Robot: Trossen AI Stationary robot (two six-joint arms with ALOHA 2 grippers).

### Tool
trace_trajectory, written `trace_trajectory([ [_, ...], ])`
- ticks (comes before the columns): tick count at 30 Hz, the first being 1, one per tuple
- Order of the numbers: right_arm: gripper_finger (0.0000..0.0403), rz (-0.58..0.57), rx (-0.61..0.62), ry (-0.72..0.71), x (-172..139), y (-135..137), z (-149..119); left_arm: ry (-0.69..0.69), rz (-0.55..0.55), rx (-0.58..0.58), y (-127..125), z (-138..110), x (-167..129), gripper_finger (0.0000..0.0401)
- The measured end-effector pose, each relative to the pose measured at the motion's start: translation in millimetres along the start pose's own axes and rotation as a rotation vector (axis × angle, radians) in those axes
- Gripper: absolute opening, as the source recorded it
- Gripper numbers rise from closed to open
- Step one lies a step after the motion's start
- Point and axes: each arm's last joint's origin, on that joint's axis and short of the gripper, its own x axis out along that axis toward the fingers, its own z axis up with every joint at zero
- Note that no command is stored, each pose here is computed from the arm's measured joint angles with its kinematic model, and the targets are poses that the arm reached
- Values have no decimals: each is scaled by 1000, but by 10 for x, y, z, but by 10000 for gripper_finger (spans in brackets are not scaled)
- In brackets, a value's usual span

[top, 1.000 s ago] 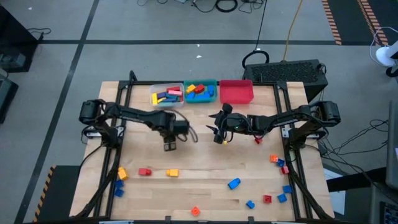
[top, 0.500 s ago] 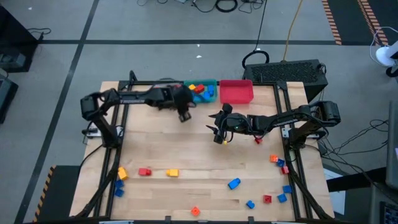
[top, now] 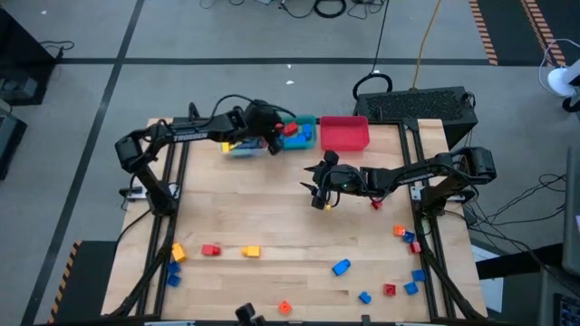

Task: Sort blocks by size
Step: Put the red 1 stud game piece into the green bin, then put the yellow 1 stud game piece into the green bin

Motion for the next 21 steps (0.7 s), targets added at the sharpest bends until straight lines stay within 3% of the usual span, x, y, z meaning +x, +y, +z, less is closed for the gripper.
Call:
trace_trajectory([
  [4,210,0,0,0,0,1,0,-13,11,-5,17,-3,72,171],
  [12,210,0,3,1,0,0,-1,28,13,-7,-10,-92,262,243],
  [21,210,1,-2,15,0,1,-15,-14,18,1,-35,23,-40,255],
])
